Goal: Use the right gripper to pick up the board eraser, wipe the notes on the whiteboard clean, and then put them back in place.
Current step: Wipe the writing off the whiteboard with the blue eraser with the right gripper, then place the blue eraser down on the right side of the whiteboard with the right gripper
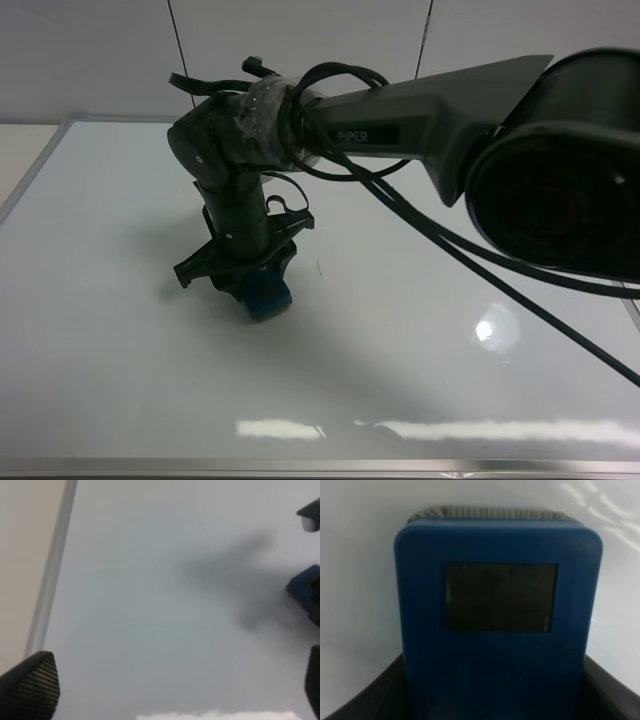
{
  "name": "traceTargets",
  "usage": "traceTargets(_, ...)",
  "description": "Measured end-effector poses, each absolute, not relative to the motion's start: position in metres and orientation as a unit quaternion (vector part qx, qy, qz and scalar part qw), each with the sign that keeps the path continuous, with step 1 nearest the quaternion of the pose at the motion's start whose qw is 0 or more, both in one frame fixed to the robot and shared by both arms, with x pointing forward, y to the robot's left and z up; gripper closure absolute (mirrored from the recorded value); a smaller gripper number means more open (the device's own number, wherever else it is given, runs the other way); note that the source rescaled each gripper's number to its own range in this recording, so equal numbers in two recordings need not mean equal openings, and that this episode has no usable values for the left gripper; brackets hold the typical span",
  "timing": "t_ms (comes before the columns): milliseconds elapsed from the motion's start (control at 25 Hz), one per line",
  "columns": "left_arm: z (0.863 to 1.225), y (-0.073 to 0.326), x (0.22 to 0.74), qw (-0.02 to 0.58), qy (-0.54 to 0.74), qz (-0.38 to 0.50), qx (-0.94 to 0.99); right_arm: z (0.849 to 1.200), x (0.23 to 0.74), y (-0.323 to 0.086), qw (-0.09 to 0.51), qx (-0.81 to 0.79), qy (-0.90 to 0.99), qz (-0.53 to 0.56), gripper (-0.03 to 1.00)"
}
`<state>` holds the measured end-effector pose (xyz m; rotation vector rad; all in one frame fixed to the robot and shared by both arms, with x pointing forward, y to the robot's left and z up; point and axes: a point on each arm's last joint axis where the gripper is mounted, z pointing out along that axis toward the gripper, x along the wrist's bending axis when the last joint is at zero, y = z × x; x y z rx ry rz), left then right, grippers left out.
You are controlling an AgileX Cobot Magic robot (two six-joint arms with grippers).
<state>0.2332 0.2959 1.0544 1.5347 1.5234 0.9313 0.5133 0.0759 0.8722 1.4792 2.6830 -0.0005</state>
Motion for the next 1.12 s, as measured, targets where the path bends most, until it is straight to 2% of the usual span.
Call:
traceTargets(400, 1.054, 0.296, 0.233, 0.383, 0.598, 0.365, 0.602, 0.869, 0.524, -0.031, 0.062, 0.579, 0.813, 0.018, 0.97)
traceTargets(720, 1.054, 0.296, 0.233, 0.383, 0.598, 0.365, 0.602, 0.875, 0.521, -0.091, 0.067, 0.620, 0.781, 0.035, 0.97)
traceTargets(960, 1.054, 0.296, 0.233, 0.383, 0.598, 0.365, 0.602, 0.900, 0.511, -0.110, 0.081, 0.612, 0.786, 0.021, 0.97)
traceTargets(1120, 1.054, 0.296, 0.233, 0.383, 0.598, 0.365, 0.602, 0.948, 0.509, -0.114, 0.101, 0.611, 0.780, 0.087, 0.97)
